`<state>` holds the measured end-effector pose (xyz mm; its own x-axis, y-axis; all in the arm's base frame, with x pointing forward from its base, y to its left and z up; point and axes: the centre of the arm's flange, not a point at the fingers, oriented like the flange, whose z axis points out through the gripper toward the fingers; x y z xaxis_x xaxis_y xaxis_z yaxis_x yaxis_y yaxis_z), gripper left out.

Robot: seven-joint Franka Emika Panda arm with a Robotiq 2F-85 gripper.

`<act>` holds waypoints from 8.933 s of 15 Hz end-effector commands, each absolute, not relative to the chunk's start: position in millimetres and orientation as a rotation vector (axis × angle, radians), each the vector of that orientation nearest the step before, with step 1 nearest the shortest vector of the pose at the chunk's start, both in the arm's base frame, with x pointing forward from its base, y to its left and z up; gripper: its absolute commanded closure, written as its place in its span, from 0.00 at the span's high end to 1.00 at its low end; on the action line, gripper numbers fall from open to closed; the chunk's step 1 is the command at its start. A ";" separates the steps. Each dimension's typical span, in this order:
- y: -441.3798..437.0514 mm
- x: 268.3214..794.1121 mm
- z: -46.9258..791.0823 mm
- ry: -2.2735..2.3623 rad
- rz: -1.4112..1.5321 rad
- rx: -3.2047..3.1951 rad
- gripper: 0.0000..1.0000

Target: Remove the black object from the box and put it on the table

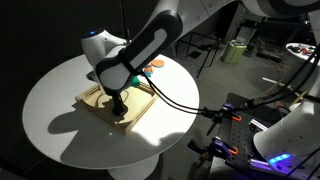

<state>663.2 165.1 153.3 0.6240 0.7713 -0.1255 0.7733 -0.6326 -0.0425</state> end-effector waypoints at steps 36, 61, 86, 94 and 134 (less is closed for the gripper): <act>185.6 661.3 191.0 1.253 -0.004 2.838 0.95; 166.6 654.6 168.0 0.602 -0.198 3.073 0.34; 174.1 654.6 188.2 0.639 -0.156 3.064 0.20; 173.6 659.0 193.4 0.657 -0.165 3.065 0.79; 171.7 693.3 168.5 1.237 -0.121 2.867 0.26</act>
